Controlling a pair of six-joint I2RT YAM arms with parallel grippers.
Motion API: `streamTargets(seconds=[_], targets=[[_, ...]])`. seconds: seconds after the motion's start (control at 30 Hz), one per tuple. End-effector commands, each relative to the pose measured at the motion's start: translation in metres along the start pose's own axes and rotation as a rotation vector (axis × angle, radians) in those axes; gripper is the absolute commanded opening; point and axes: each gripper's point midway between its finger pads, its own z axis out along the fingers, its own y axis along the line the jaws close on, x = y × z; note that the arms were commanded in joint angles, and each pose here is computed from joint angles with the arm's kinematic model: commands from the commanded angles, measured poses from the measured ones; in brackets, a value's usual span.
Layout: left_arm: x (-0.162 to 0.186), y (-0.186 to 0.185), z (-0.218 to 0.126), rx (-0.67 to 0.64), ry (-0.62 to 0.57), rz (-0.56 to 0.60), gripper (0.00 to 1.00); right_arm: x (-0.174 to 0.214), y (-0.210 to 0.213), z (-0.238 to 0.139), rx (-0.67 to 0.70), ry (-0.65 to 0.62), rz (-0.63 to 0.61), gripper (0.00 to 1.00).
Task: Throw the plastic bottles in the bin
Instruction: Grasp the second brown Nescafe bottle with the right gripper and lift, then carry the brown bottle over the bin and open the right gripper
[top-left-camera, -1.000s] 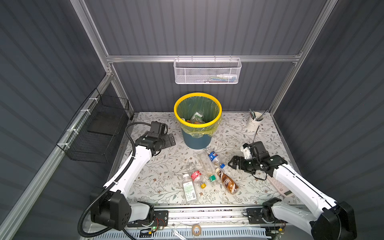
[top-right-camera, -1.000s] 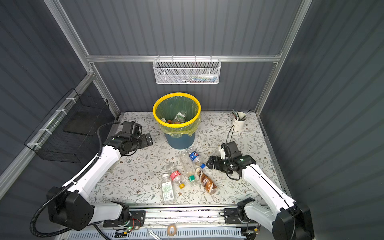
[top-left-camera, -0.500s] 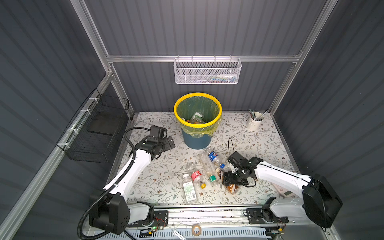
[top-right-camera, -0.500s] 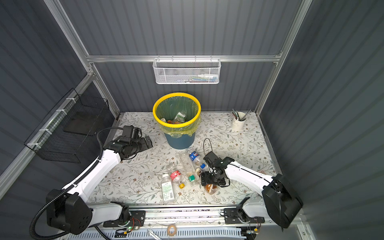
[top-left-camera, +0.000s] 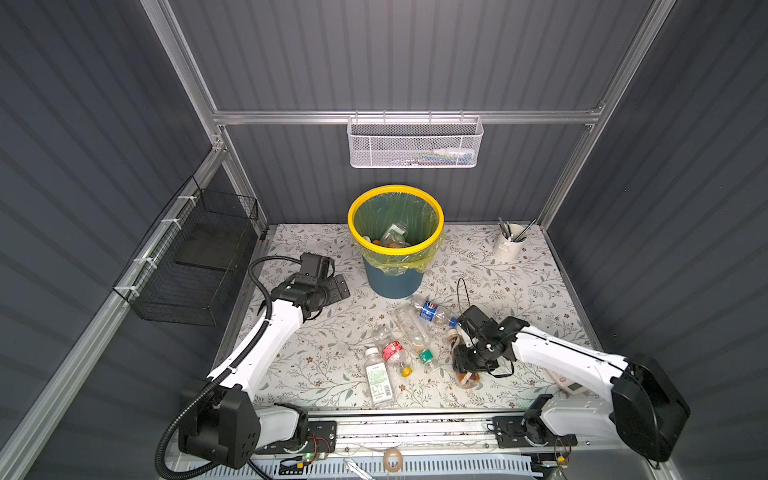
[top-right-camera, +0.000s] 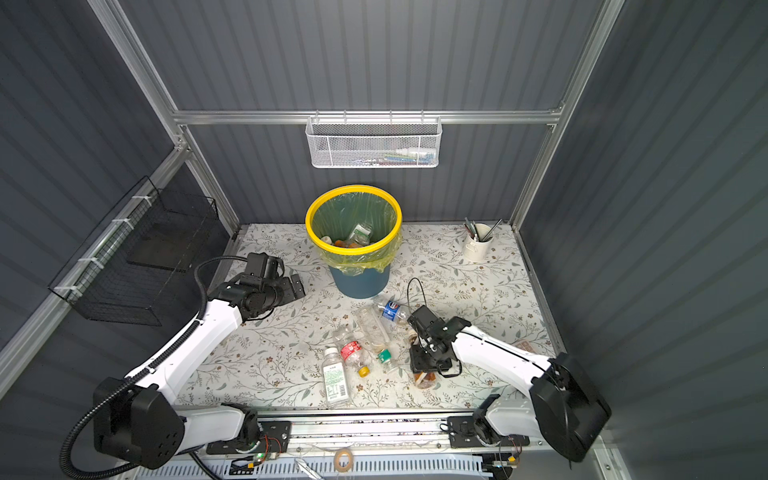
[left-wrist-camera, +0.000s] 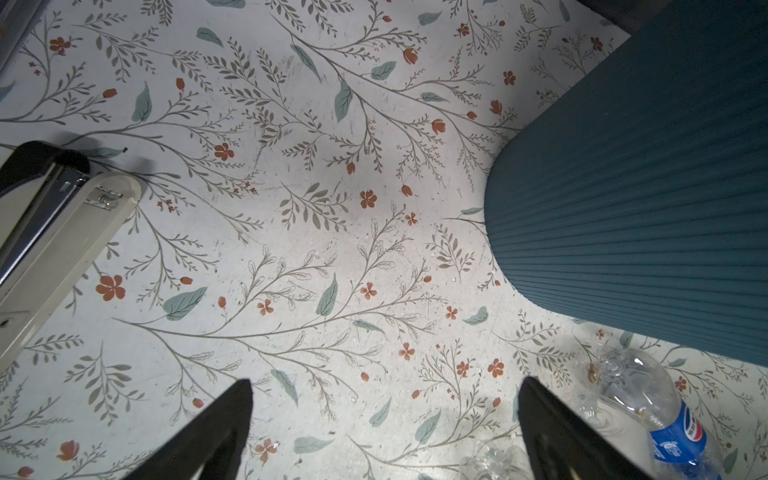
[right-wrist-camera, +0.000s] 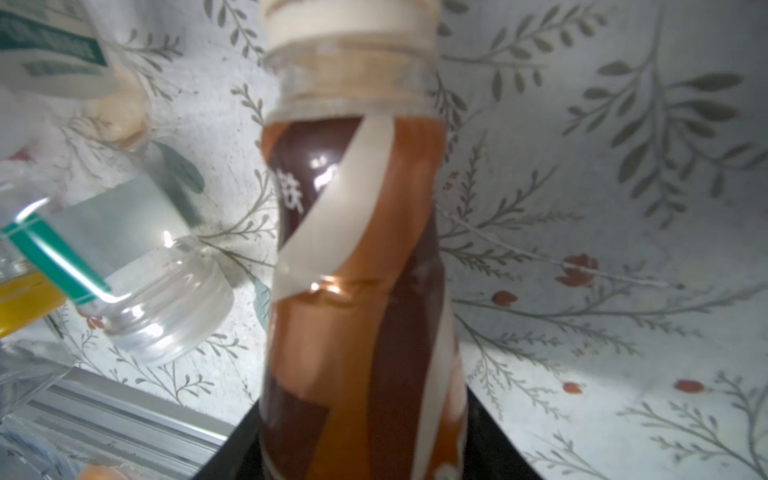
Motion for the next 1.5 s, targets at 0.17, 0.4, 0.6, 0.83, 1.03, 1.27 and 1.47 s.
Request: streamTargets(seconds=[0.17,0.4,0.6,0.83,1.03,1.27,1.47], targets=[[0.012,0.006,0.002,-0.012,0.029,0.007,0.99,-0.035,-0.037,-0.058,-0.080,-0.268,0.214,0.50],[0.019,0.008,0.004,-0.008,0.040,0.016,0.99,-0.107,-0.041,-0.143,-0.169,-0.471,0.217,0.51],[0.022,0.010,0.004,-0.006,0.031,0.015,0.99,-0.201,0.022,-0.215,-0.358,-0.574,0.084,0.49],[0.028,0.011,0.004,-0.011,0.066,0.014,1.00,-0.303,0.144,-0.318,-0.523,-0.713,-0.181,0.52],[0.029,0.016,-0.003,-0.027,0.067,0.006,1.00,-0.344,0.134,-0.312,-0.477,-0.701,-0.107,0.99],[0.040,0.013,-0.023,0.014,0.068,-0.021,0.99,-0.317,0.085,-0.327,-0.421,-0.827,-0.037,0.99],[0.084,-0.011,-0.039,0.056,0.159,0.038,0.99,-0.263,0.013,-0.280,-0.355,-0.809,0.114,0.99]])
